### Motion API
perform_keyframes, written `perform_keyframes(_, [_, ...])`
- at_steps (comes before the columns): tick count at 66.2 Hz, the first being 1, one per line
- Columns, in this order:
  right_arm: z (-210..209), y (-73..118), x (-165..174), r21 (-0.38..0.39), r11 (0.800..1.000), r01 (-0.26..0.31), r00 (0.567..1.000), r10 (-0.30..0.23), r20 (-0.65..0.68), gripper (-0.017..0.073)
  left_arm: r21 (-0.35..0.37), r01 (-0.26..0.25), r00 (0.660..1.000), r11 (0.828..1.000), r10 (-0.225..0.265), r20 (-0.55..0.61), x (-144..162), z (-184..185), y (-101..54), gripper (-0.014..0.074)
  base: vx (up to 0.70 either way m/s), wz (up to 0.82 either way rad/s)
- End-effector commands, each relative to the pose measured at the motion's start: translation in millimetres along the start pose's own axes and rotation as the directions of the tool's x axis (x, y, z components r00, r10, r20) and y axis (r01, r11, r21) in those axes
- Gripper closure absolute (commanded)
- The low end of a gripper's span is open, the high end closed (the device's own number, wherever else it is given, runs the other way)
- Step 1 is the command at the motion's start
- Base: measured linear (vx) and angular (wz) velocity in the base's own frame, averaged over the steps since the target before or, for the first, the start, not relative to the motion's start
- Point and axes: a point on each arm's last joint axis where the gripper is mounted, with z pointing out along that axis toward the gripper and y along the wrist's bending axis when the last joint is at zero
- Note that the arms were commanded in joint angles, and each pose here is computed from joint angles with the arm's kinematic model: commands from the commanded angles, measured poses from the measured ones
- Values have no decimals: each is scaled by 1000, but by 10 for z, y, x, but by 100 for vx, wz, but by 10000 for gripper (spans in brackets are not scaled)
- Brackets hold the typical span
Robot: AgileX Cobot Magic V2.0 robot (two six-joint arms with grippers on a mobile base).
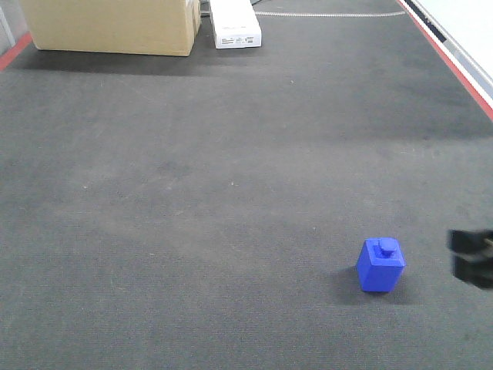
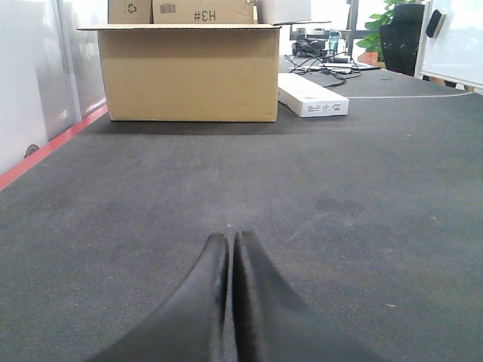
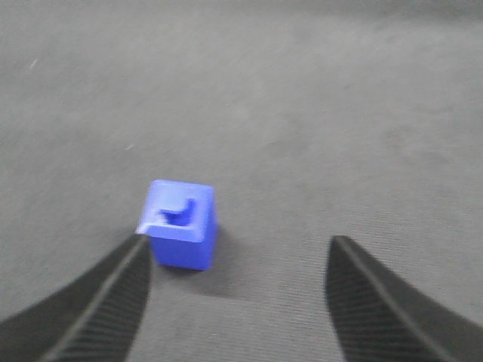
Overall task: Pour parts from conveyor to right shelf
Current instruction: 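Lower the right gripper over the blue block and close on it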
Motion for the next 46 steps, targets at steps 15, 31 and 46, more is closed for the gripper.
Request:
perform_keyframes(15, [551,244,-590,-64,996,-68,978,55,-199,34,10,13,995,1000,-14,103,-138,-24,-6,600,0,0])
perform_keyframes(31, [1037,286,-649,-27,996,-80,910,62,-410,34,10,13,995,1000,-14,103,-138,-24,-6,600,0,0])
perform_keyframes(46, [1336,292,-544,2,996,-86,866,76,-494,34,10,13,995,1000,-14,103,-138,-24,-6,600,0,0])
